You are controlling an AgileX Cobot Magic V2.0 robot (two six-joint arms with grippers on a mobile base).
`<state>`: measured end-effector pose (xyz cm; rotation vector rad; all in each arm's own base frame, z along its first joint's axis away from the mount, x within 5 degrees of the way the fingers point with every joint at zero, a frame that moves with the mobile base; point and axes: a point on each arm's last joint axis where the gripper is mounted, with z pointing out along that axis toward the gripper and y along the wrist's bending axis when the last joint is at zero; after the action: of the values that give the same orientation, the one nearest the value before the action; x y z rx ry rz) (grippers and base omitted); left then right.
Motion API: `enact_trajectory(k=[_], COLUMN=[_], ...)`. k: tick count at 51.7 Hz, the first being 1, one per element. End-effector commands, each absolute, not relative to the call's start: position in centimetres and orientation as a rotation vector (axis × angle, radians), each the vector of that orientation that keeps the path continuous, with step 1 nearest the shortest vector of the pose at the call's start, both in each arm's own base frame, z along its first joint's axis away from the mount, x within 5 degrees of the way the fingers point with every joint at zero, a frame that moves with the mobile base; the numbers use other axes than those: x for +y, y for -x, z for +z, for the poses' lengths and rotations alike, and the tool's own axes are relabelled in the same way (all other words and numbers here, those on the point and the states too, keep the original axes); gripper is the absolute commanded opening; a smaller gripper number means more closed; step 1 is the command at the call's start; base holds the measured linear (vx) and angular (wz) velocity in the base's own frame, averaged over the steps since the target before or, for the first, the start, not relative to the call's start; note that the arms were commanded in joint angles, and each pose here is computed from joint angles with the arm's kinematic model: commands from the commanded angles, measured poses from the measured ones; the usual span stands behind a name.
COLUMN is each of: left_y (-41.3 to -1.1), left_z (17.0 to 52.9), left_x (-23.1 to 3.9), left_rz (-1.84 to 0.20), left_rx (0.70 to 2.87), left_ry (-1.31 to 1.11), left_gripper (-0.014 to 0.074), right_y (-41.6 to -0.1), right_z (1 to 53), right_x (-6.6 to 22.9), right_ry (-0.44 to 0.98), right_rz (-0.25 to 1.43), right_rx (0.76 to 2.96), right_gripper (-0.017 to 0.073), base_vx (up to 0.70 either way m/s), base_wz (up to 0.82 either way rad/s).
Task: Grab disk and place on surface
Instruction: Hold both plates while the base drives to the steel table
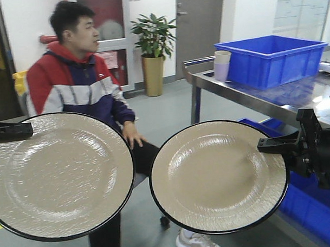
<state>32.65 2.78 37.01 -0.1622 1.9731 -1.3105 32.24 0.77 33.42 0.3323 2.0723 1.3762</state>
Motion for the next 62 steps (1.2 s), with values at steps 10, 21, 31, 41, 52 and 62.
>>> enact_trajectory(k=[10, 21, 31, 41, 52, 62], left_y=[-31.60, -31.60, -31.60, -31.61, -31.61, -31.61], left_z=[40.46, 40.46, 40.46, 40.46, 40.46, 40.46], left_x=[2.16, 2.16, 2.16, 2.17, 2.17, 2.17], left_rz=[-1.419, -1.419, -1.419, -1.418, -1.419, -1.419], left_rx=[1.803, 1.803, 1.803, 1.803, 1.803, 1.803], left_ry=[0.148, 0.148, 0.148, 0.149, 0.148, 0.148], left_gripper=[-0.0008, -0.0008, -0.0008, -0.0008, -0.0008, -0.0008], right_y=[-31.47, -31.47, -31.47, -31.47, -31.47, -31.47], right_z=[36.86, 36.86, 36.86, 36.86, 36.86, 36.86], right_x=[1.05, 1.05, 1.05, 1.05, 1.05, 1.05], right_ry=[-0.322, -0.322, -0.323, -0.323, -0.323, -0.323], right_rz=[1.489, 1.489, 1.489, 1.489, 1.489, 1.489], right_rx=[1.906, 1.906, 1.906, 1.906, 1.906, 1.906], right_gripper=[-0.0009, -0.0009, -0.0009, -0.0009, -0.0009, -0.0009], base_vx=[0.47, 0.46, 0.44, 0.41, 0.36, 0.30], base_wz=[-0.40, -0.48, -0.50, -0.54, -0.56, -0.58])
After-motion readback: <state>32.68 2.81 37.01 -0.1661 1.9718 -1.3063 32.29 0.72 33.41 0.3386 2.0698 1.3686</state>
